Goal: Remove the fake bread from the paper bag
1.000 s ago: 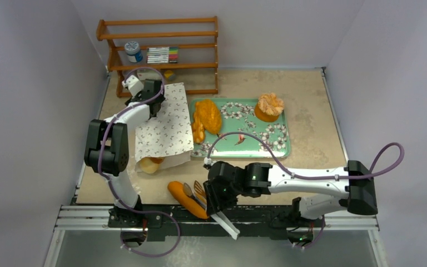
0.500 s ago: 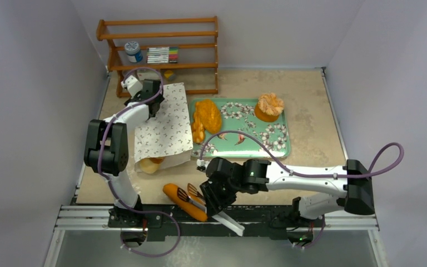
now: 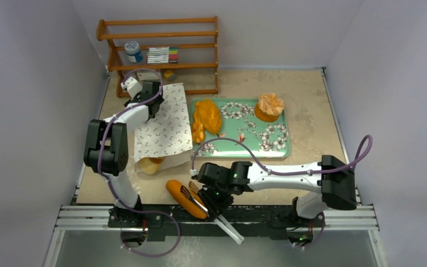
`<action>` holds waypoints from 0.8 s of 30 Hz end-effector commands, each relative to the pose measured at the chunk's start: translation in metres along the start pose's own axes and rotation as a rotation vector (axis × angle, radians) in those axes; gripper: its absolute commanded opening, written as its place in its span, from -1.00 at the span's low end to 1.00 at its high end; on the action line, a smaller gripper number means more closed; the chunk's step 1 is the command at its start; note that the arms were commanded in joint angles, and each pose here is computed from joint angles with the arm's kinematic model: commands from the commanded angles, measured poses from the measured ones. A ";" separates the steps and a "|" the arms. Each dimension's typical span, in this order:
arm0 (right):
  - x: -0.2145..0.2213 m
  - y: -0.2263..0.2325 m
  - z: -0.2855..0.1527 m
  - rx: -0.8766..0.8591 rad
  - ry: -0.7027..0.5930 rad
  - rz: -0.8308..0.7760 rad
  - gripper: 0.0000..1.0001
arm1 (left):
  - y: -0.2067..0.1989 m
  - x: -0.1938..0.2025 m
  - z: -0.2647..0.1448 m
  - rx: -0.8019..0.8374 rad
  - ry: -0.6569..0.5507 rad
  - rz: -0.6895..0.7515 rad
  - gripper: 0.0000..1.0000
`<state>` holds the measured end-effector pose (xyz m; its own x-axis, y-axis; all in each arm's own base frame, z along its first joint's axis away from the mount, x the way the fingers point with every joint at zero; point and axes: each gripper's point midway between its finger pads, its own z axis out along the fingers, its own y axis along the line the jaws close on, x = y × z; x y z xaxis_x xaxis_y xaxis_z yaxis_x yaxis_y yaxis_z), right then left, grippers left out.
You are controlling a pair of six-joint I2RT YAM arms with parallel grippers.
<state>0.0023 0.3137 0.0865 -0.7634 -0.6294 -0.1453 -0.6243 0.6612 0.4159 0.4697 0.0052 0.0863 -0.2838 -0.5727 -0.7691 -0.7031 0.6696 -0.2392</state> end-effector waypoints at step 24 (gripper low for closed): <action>-0.056 -0.024 -0.045 0.122 -0.210 0.010 -1.00 | 0.002 -0.029 -0.013 0.016 -0.031 -0.033 0.78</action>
<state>0.0476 0.3097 0.1121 -0.7914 -0.5496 -0.2675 -0.6112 0.7178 0.3335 0.4677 0.0091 0.0897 -0.2795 -0.5799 -0.7653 -0.7054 0.6648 -0.2461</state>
